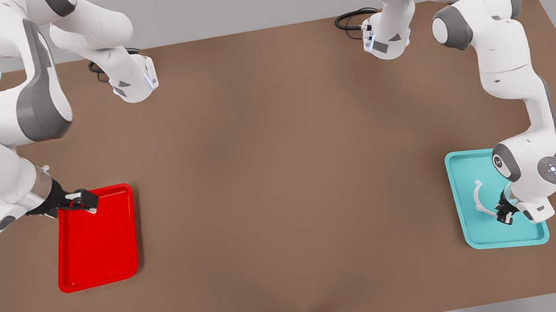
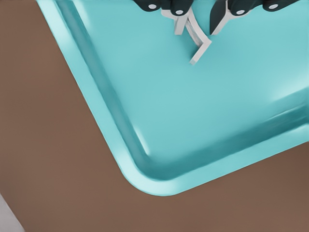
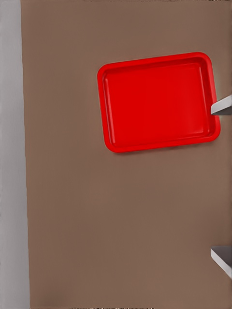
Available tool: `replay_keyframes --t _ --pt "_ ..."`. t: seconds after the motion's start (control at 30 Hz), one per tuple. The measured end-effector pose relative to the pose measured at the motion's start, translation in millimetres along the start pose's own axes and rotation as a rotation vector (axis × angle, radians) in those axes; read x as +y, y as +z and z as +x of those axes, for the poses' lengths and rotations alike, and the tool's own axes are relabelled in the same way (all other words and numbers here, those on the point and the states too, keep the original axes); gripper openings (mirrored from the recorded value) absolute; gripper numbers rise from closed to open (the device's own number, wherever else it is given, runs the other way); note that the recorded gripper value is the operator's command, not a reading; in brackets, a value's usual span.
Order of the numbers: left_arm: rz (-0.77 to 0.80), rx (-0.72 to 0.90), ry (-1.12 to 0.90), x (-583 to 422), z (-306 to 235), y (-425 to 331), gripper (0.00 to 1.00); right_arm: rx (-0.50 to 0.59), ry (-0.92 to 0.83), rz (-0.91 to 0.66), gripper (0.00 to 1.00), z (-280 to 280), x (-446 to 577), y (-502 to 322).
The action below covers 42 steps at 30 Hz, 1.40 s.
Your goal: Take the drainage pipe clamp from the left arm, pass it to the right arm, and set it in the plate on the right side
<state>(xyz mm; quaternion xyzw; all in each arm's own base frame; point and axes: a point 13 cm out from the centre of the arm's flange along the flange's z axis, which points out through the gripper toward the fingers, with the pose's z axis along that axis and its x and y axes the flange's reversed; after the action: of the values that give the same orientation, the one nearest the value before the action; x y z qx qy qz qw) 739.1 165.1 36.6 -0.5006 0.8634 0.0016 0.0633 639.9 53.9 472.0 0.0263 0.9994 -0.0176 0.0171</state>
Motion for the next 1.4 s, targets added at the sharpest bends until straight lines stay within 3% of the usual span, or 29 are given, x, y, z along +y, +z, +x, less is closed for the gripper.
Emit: replay_keyframes --t 0.33,0.53,0.63,0.8,1.03,1.23,1.4 --pt "0.010 -0.006 -0.013 -6 -3 -18 0.21 0.002 0.008 -0.008 1.00 0 -7 -2" --pt "0.011 0.053 -0.005 -38 28 -110 0.21 0.005 0.008 -0.022 1.00 0 -6 -1" --pt "0.002 0.161 -0.024 -70 98 -145 0.21 0.003 0.006 -0.024 1.00 0 -5 -1" --pt "-0.028 0.322 -0.076 -138 271 -186 0.21 0.001 0.004 -0.026 1.00 -1 -4 0" --pt "-0.026 0.402 -0.337 -202 463 -220 0.21 -0.001 -0.017 -0.024 1.00 -3 -4 0" --pt "0.048 0.437 -0.688 -241 567 -235 0.21 -0.004 -0.093 -0.025 1.00 -2 15 0" --pt "0.120 0.534 -0.944 -271 648 -275 0.21 -0.021 -0.237 -0.034 1.00 11 109 -2"
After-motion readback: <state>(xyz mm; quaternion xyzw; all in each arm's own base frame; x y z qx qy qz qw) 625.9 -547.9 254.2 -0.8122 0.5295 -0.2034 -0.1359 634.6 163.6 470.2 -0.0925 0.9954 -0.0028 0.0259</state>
